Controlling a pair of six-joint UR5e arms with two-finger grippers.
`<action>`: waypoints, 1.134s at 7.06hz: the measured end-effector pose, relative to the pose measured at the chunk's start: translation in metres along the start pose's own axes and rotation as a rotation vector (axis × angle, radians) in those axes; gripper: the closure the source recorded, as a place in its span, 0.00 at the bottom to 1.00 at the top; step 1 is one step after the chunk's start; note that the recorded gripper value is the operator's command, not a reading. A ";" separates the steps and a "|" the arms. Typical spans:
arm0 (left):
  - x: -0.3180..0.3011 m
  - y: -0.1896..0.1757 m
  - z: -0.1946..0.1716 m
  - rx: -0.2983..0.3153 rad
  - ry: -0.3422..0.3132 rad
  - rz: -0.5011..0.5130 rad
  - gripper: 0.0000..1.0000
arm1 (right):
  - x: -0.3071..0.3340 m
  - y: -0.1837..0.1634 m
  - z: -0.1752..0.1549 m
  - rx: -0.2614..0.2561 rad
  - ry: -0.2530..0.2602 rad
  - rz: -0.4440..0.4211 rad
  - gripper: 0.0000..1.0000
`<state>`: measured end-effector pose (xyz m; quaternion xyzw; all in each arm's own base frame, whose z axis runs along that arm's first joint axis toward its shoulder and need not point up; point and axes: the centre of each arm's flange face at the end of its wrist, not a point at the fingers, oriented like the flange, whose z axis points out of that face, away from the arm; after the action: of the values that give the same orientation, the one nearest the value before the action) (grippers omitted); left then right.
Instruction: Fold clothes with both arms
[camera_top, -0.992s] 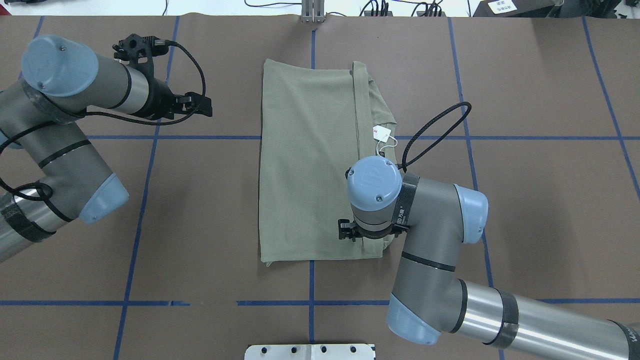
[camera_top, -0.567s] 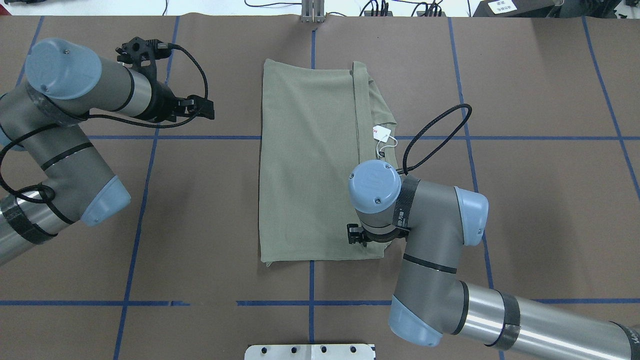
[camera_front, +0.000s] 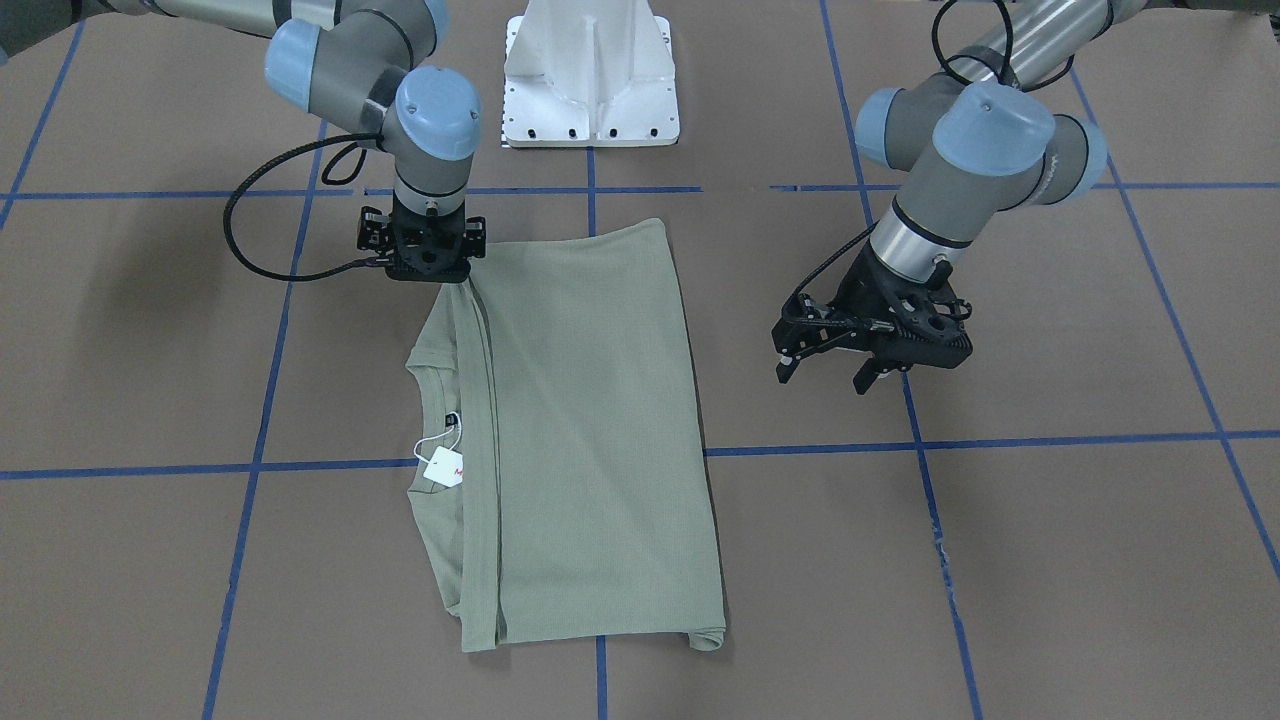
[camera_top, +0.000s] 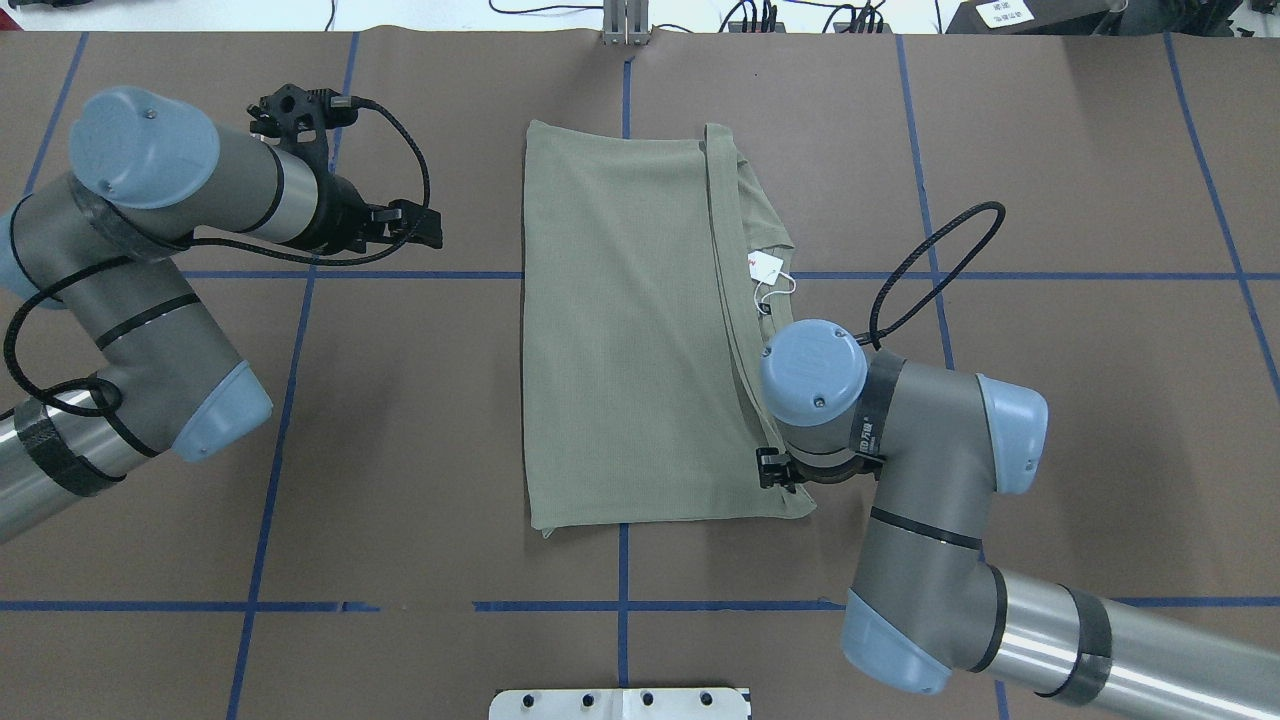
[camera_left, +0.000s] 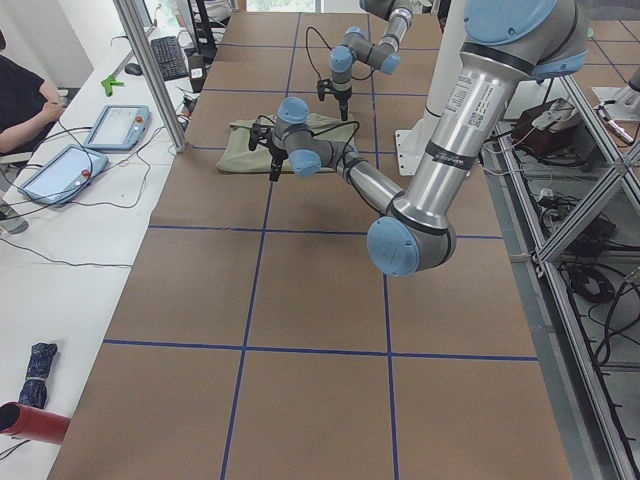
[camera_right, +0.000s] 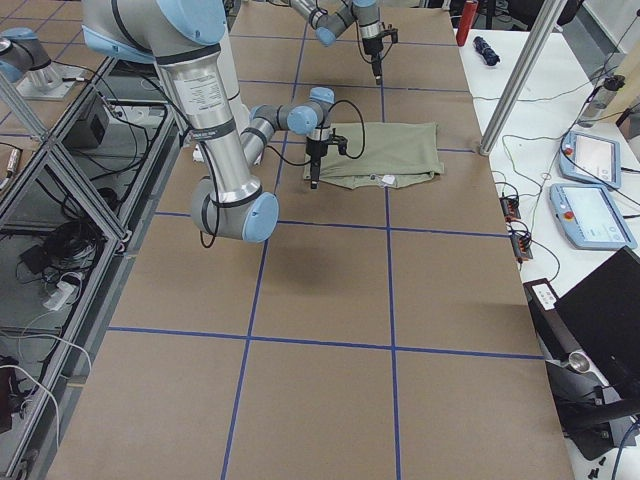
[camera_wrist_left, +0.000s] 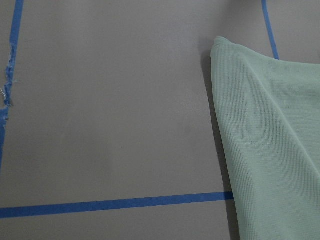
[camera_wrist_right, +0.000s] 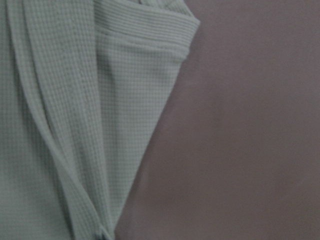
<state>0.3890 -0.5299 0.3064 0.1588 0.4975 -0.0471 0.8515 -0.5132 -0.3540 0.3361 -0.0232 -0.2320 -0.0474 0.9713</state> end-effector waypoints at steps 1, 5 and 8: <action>0.002 0.001 0.000 -0.002 0.001 0.001 0.00 | 0.019 0.003 -0.003 0.008 -0.001 -0.018 0.00; -0.001 0.003 0.004 -0.006 -0.005 0.008 0.00 | 0.019 -0.026 -0.038 0.068 -0.044 -0.079 0.00; -0.009 0.004 0.012 -0.013 -0.020 0.010 0.00 | -0.026 -0.069 -0.048 0.096 -0.067 -0.098 0.00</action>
<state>0.3955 -0.5301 0.3202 0.1553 0.4886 -0.0413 0.8576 -0.5213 -0.4241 0.2830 0.0333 -0.2673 -0.0830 0.9594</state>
